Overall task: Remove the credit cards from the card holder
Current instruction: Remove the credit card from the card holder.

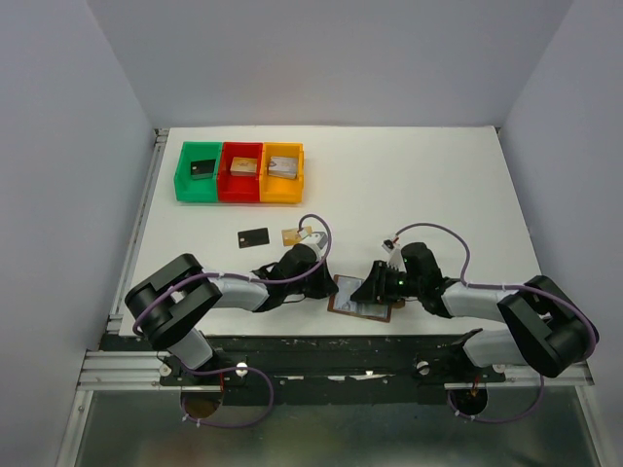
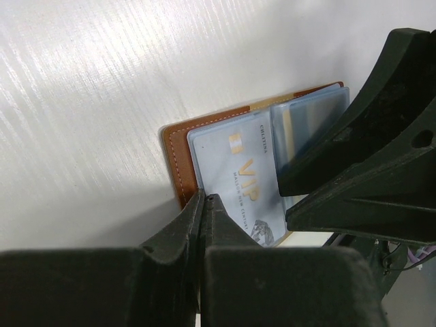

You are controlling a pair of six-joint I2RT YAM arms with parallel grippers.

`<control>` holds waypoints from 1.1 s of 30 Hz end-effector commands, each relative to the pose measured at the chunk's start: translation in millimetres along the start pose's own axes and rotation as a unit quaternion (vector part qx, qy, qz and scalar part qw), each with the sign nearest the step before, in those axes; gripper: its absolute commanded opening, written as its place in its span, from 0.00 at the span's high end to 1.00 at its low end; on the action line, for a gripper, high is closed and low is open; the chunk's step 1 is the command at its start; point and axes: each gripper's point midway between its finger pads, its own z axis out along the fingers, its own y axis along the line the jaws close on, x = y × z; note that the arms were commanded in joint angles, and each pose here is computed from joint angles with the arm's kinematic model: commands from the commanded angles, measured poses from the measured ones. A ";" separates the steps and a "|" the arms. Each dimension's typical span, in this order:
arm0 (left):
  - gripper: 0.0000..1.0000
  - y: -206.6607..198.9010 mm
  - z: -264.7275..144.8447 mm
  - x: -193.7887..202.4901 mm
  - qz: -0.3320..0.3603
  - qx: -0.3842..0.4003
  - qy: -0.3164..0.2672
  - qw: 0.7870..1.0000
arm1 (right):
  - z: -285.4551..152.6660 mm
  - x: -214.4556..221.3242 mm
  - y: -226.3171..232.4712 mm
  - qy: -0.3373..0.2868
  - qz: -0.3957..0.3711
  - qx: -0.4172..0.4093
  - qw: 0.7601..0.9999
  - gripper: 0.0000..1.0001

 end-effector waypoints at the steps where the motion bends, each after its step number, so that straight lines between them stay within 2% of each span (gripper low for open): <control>1: 0.93 34.0 -6.8 30.7 -0.002 -0.061 0.042 0.997 | -0.1 10.0 -18.3 0.006 0.006 0.026 1.000 0.55; 11: 0.94 37.4 -8.7 35.9 -0.008 -0.065 0.044 0.997 | 0.3 8.4 -23.4 -0.010 0.026 0.027 0.999 0.53; 20: 0.94 37.8 -8.7 41.5 -0.009 -0.065 0.049 0.997 | -3.0 0.6 -0.6 -0.034 0.024 -0.038 0.998 0.54; 33: 0.94 34.9 -7.3 45.5 -0.005 -0.059 0.053 0.997 | -2.5 -4.7 14.8 -0.042 0.035 -0.084 0.995 0.55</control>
